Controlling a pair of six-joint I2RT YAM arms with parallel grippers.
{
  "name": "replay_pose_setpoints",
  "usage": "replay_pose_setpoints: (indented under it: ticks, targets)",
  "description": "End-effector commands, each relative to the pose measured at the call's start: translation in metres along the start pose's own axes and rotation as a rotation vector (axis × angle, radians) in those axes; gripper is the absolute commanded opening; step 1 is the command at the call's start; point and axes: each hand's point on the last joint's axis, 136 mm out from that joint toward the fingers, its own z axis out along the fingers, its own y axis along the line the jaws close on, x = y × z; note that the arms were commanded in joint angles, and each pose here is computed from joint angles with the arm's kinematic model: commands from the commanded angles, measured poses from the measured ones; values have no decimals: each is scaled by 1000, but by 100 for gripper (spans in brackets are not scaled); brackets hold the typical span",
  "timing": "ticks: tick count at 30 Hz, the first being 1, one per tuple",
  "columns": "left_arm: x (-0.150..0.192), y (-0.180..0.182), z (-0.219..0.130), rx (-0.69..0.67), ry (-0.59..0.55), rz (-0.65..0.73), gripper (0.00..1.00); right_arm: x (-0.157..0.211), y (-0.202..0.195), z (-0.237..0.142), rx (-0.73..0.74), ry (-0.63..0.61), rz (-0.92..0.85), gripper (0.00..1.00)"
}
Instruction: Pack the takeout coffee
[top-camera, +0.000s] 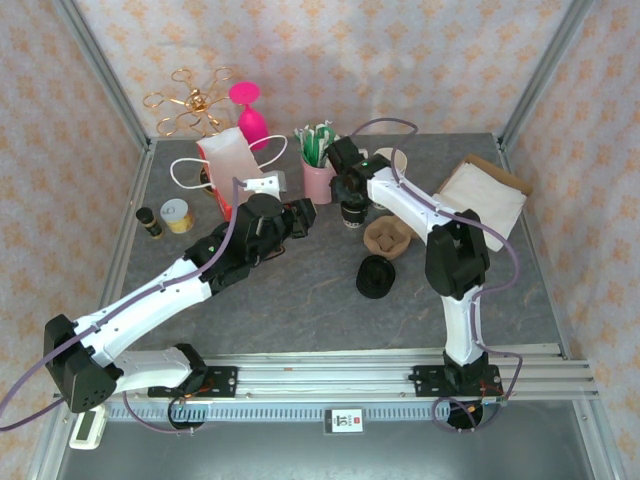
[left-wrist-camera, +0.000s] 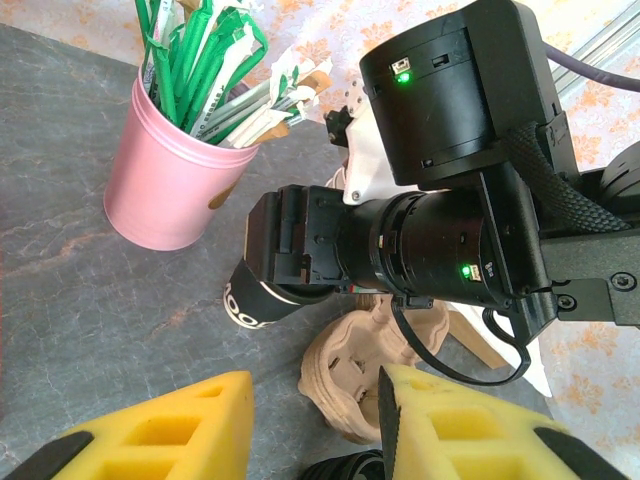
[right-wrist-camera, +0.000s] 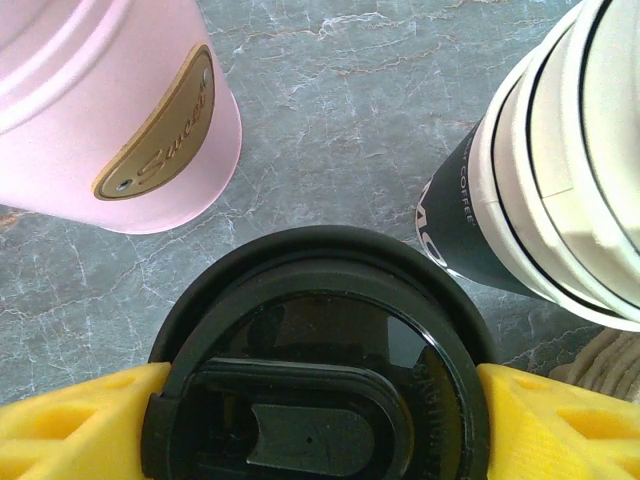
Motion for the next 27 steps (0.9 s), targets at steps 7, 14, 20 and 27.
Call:
replay_pose_setpoints:
  ticks: [7,14,20,27]
  targets:
    - [-1,10,2,-52,-3,25,37,44,-4,29,33,121,-20,74]
    - [0,8,4,-45,8,26,37,45,-3,23,11,119,8,74]
    - [-4,6,3,-41,-1,25,37,24,-2,3,-6,60,25,82]
    - [-5,4,1,-32,-1,21,37,1,2,-17,-35,3,54,87]
